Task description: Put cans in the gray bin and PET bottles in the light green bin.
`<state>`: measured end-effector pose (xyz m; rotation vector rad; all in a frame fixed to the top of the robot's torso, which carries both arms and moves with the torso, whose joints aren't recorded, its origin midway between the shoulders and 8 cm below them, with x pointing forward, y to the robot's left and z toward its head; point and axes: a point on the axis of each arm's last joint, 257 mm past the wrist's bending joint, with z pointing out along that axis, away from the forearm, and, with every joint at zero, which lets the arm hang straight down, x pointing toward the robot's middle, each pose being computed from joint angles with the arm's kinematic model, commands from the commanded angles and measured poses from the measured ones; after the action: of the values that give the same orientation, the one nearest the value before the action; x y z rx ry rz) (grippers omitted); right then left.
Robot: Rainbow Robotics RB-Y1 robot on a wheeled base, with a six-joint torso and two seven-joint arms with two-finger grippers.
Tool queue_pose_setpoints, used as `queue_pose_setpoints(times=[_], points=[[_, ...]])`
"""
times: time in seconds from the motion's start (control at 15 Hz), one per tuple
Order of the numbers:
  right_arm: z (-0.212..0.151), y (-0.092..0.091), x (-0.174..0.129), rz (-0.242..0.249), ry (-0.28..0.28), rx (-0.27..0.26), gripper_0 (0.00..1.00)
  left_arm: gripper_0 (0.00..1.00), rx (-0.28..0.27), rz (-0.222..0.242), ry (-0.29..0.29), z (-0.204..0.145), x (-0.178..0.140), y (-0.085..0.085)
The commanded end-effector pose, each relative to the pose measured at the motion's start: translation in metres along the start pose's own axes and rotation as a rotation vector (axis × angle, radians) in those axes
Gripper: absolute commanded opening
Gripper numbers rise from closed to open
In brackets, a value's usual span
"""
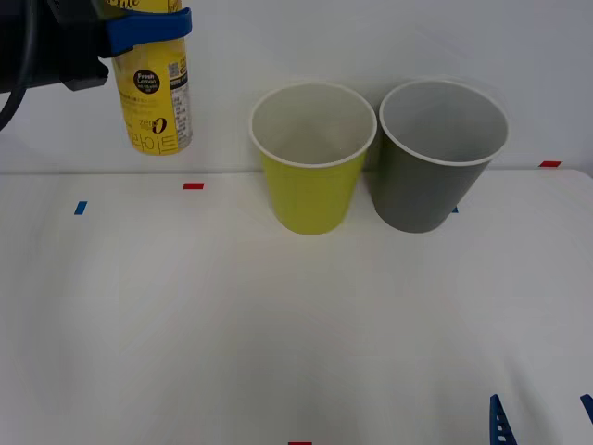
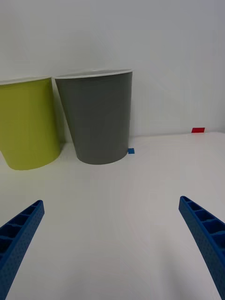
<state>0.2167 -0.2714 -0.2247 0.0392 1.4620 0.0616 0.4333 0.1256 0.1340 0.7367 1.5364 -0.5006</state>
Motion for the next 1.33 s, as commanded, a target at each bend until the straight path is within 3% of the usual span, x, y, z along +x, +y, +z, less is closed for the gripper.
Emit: queue_pose_setpoints(times=[0.07, 0.47, 0.73, 0.93, 1.33], points=[[0.0, 0.0, 0.0, 0.0, 0.0, 0.0, 1.0, 0.0, 0.028, -0.051, -0.005, 0.03, -0.012, 0.008], [0.0, 0.0, 0.0, 0.0, 0.0, 0.0, 1.0, 0.0, 0.043, -0.08, -0.053, 0.088, -0.021, 0.013], [0.0, 0.0, 0.0, 0.0, 0.0, 0.0, 1.0, 0.0, 0.012, -0.017, -0.076, 0.132, -0.027, 0.01], [0.0, 0.0, 0.0, 0.0, 0.0, 0.0, 1.0, 0.0, 0.02, -0.043, -0.091, 0.152, -0.022, 0.009], [0.0, 0.0, 0.0, 0.0, 0.0, 0.0, 1.0, 0.0, 0.027, -0.035, -0.149, 0.202, 0.004, -0.006]])
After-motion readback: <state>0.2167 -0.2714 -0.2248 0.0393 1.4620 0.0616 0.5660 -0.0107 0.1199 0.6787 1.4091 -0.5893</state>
